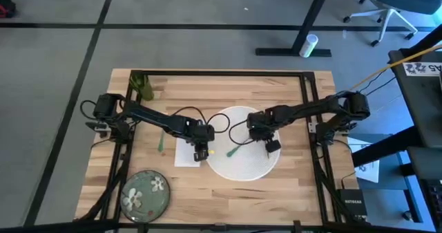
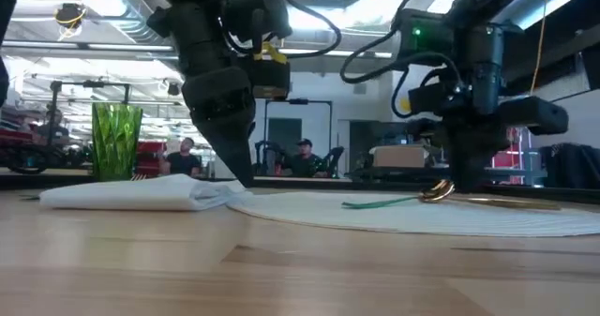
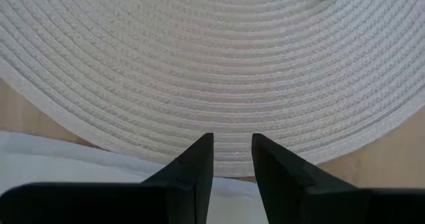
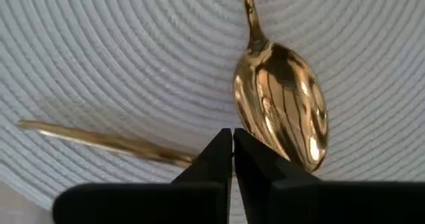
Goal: Set table place
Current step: Put the green spoon on the white table mat to right of the gold table knife
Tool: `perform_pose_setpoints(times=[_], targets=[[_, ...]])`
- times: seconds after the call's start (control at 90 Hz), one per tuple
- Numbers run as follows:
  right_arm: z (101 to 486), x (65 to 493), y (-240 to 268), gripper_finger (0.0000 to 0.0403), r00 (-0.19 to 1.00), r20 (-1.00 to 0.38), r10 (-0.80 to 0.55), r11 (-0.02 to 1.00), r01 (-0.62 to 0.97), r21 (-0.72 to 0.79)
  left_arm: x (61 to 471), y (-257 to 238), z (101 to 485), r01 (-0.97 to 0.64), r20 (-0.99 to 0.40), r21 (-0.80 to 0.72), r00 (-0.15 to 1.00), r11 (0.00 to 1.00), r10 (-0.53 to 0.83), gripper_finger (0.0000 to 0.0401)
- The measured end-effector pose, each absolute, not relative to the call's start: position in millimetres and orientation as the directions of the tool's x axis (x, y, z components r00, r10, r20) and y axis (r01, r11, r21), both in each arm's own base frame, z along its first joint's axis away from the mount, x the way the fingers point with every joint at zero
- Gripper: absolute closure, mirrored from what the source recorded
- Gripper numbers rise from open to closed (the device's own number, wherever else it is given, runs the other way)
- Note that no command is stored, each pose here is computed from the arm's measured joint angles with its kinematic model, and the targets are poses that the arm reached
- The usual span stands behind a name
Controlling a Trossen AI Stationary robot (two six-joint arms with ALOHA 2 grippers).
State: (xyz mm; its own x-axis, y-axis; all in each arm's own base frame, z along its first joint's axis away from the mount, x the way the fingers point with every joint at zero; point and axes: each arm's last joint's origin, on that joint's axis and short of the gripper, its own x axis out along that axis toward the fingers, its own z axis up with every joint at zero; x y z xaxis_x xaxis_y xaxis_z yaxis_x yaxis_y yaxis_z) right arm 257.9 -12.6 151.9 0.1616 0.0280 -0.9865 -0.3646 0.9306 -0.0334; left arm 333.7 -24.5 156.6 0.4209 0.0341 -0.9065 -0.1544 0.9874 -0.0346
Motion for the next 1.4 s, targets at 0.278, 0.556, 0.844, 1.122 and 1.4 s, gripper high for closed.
perform_pose_setpoints(times=[0.278,0.556,0.844,1.122,1.4], targets=[[153,263,-16,0.0400,0.214,-0.975,-0.062,0.930,-0.343,-0.135,334,-25,157,-0.154,-0.906,-0.035,0.422,0.987,0.034,0.0313],[157,275,-25,0.0400,0.335,-0.933,-0.131,0.930,-0.285,-0.233,334,-25,157,-0.154,-0.905,-0.035,0.423,0.987,0.034,0.0313],[163,277,-31,0.0400,0.385,-0.913,-0.136,0.929,-0.271,-0.253,333,-22,158,-0.190,-0.900,0.023,0.424,0.982,0.103,0.0313],[209,258,-29,0.0400,0.511,-0.841,-0.181,0.921,-0.213,-0.327,326,-20,177,-0.193,-0.878,0.099,0.445,0.976,0.177,0.0313],[237,233,-27,0.0400,0.541,-0.800,-0.261,0.927,-0.092,-0.365,313,-18,197,-0.133,-0.865,0.187,0.448,0.973,0.227,0.0313]])
